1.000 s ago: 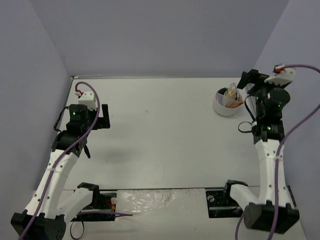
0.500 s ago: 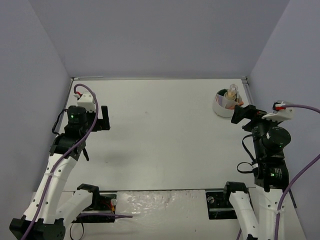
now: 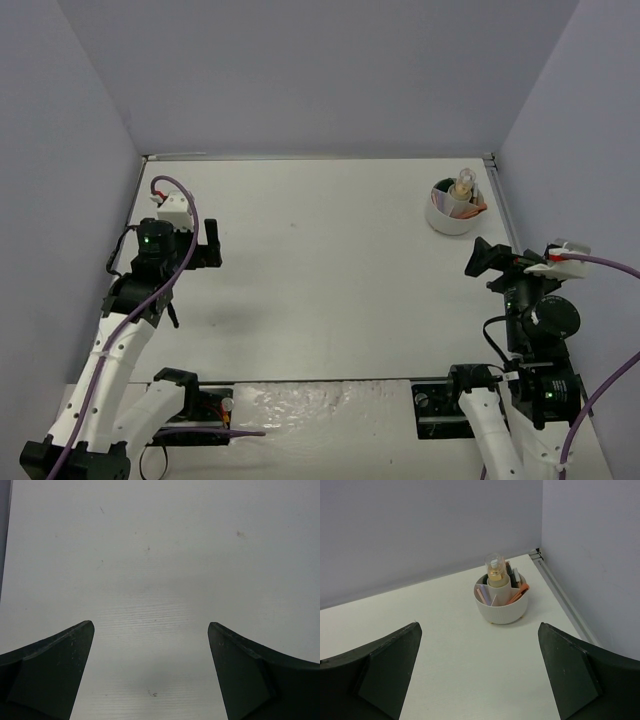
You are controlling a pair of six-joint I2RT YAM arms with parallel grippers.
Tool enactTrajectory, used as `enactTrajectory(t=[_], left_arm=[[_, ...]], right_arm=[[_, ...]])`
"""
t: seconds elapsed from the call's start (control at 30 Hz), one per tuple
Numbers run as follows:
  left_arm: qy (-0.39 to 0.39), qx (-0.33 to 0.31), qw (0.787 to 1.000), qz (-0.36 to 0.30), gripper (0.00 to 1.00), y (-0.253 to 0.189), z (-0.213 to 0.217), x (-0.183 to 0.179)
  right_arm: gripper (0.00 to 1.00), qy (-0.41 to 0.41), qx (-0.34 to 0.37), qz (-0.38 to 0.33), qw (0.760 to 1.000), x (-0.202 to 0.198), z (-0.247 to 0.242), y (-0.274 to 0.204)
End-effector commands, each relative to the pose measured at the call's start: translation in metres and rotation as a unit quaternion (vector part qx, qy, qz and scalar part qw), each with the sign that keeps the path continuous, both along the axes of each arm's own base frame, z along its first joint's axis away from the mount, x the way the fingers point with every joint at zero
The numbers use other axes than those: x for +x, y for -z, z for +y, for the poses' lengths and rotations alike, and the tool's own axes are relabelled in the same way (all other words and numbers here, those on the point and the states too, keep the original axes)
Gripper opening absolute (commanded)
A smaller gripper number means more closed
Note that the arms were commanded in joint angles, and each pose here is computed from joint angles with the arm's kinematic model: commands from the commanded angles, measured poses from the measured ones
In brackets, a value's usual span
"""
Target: Organize the makeup
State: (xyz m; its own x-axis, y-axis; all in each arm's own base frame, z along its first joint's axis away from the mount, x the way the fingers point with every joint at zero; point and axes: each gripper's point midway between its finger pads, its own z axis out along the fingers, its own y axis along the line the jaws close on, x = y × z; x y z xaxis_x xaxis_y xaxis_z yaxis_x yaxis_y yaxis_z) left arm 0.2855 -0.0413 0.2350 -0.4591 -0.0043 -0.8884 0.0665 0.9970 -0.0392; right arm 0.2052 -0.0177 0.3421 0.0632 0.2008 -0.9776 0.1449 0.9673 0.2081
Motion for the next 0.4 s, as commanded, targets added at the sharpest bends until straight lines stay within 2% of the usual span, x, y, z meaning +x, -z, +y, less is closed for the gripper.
enactTrajectory(t=[0.0, 0.37], left_arm=[[-0.015, -0.002, 0.999, -0.042, 0.97, -0.0225, 0.0049, 0.0091], [-0.010, -0.003, 0.999, -0.036, 0.97, -0.0185, 0.0026, 0.0110]], right_arm=[[1.00, 0.004, -0.008, -0.021, 1.000, 0.0044, -0.0009, -0.0110], [1.00, -0.007, -0.013, -0.024, 1.000, 0.0050, 0.0028, -0.0129]])
